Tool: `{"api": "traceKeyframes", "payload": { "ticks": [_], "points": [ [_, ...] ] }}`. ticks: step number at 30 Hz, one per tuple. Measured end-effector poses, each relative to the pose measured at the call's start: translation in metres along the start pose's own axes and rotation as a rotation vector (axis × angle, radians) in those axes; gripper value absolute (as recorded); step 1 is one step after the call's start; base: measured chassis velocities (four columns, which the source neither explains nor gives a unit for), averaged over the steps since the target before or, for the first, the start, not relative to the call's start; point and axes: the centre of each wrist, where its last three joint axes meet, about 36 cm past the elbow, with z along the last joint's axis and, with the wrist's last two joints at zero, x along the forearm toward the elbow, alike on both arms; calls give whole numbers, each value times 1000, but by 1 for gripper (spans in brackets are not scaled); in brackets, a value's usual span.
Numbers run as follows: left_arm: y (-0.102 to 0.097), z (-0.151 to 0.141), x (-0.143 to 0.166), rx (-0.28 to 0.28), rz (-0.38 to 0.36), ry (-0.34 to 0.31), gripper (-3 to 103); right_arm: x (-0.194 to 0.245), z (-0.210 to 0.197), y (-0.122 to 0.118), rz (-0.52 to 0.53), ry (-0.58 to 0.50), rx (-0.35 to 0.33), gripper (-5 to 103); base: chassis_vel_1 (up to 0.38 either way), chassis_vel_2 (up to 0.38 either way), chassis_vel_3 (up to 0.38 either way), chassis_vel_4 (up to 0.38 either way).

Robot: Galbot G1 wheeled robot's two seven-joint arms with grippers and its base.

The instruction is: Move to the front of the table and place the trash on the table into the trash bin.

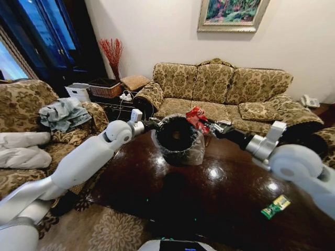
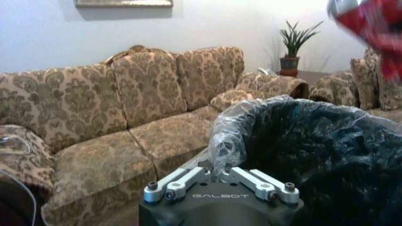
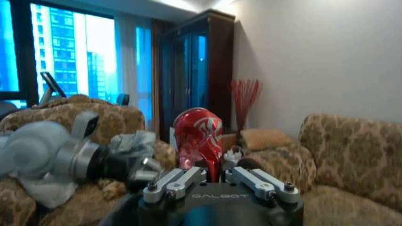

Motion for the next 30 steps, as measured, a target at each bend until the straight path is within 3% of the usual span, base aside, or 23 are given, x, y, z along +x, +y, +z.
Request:
{"api": "traceKeyframes", "payload": {
  "ticks": [4,7,8,10,12,13,16,17,18,19,20,21,22,23,24,26,29,30],
  "points": [
    [-6,-1,14,-3,-20,-2,4,-16,-11,-6,-12,-12,-43,10,0,0,0,0],
    [-11,0,21,1,-26,-3,4,-57,-5,6,-54,-17,-108,10,0,0,0,0],
    [-11,1,25,4,-31,-5,4,-86,-18,17,-85,-53,-95,10,0,0,0,0],
    [-10,1,26,6,-35,-5,4,-101,-23,23,-107,-65,-85,10,0,0,0,0],
    [-1,4,30,19,-50,-11,4,-155,-44,43,-161,-75,-26,10,0,0,0,0],
    [-1,4,30,19,-50,-11,4,-155,-44,43,-161,-75,-26,10,0,0,0,0],
    [41,27,64,48,-117,-23,4,-261,-82,59,-189,-93,69,10,0,0,0,0],
    [41,27,64,48,-117,-23,4,-261,-82,59,-189,-93,69,10,0,0,0,0],
    [55,37,70,56,-141,-23,4,-287,-94,65,-201,-105,89,10,0,0,0,0],
    [69,47,72,67,-170,-9,4,-321,-113,85,-261,-122,109,10,0,0,0,0],
    [70,49,71,69,-172,-4,4,-331,-121,99,-304,-125,114,10,0,0,0,0],
    [69,49,69,69,-171,-2,4,-340,-131,126,-378,-127,116,10,0,0,0,0],
    [69,49,69,69,-171,-2,4,-340,-131,126,-378,-127,116,10,0,0,0,0],
    [68,46,72,65,-172,-4,4,-340,-138,146,-425,-125,118,10,0,0,0,0],
    [71,44,84,54,-183,-8,4,-327,-143,185,-516,-111,135,10,0,0,0,0],
    [76,45,86,53,-196,-15,4,-318,-138,196,-551,-95,144,10,0,0,0,0],
    [84,46,86,58,-216,-14,4,-295,-121,179,-555,-79,137,10,0,0,0,0],
    [84,45,89,53,-218,-10,4,-278,-115,148,-488,-77,130,10,0,0,0,0]
  ]
}}
